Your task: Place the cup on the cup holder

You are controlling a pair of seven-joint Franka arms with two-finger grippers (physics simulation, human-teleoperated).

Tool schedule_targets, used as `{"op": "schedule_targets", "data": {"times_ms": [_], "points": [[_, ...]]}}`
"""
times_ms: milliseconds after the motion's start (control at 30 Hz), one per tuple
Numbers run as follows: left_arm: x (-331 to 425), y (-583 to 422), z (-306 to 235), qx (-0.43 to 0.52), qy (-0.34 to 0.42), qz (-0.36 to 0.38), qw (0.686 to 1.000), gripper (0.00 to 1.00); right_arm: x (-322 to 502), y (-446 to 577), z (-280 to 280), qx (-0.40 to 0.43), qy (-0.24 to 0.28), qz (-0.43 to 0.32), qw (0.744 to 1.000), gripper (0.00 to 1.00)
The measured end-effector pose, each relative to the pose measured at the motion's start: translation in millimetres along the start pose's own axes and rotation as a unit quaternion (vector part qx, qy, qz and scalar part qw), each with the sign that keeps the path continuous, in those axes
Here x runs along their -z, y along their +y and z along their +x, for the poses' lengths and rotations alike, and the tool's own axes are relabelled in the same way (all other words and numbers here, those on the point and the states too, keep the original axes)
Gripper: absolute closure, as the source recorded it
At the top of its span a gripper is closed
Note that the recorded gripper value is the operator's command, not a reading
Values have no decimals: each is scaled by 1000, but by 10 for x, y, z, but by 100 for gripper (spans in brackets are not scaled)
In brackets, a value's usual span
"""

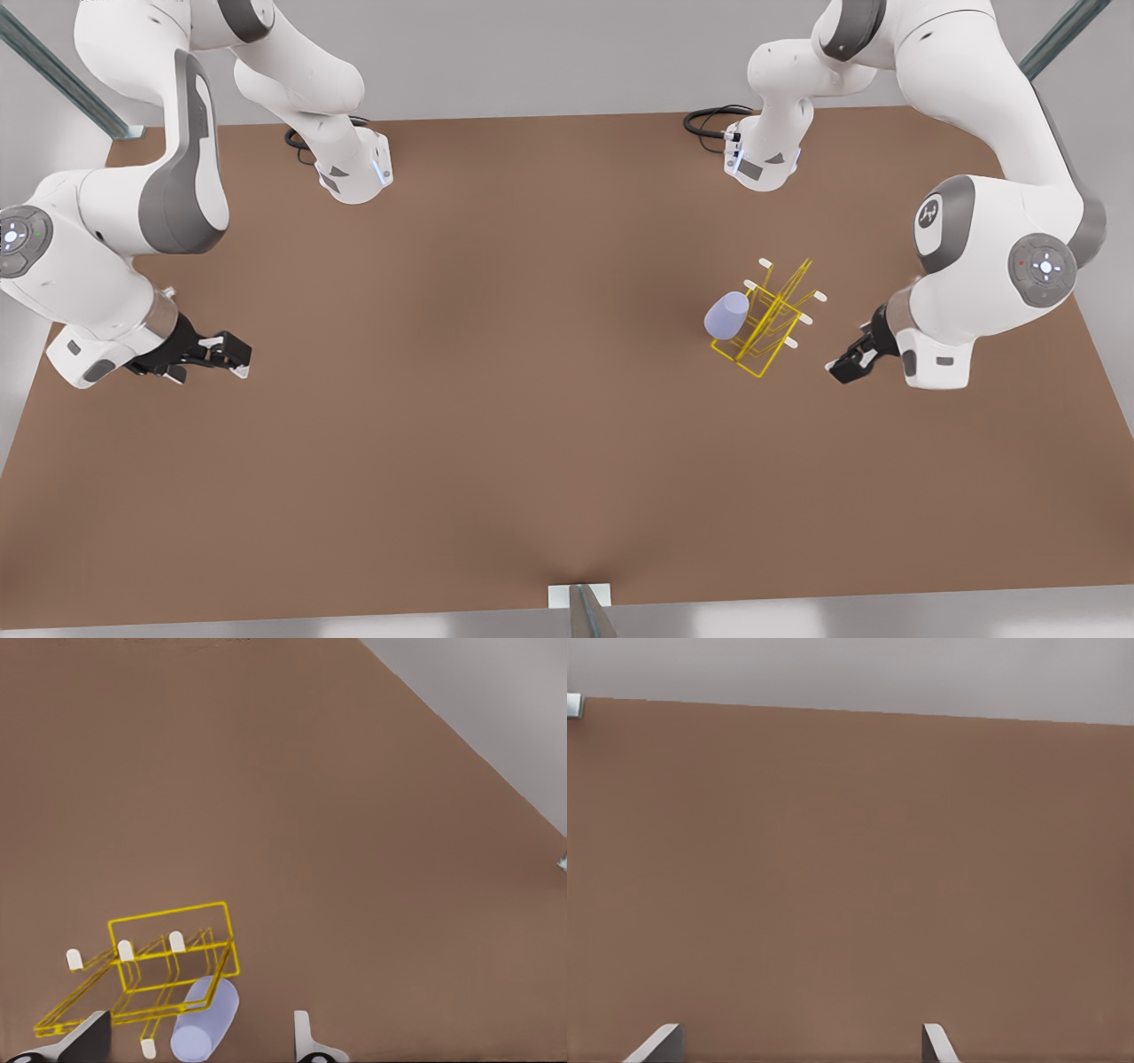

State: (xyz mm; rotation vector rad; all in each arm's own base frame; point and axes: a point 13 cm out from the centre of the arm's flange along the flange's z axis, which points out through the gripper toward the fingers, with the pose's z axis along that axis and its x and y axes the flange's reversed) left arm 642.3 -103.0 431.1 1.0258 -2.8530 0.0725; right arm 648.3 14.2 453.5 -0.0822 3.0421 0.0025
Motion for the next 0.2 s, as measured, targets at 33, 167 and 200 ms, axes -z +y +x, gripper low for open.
{"op": "schedule_targets", "data": {"times_ms": [33, 167, 200], "points": [[-3, -7, -7, -19, -1, 1, 1000, 0, -9, -1, -3, 0, 0, 0, 1000, 0], [-56, -63, 1, -89, 0, 1, 996, 0, -19, -2, -8, 0, 0, 0, 1000, 0], [-70, -84, 14, -105, 0, 1, 994, 0, -22, -1, -7, 0, 1, 0, 1000, 0]]}}
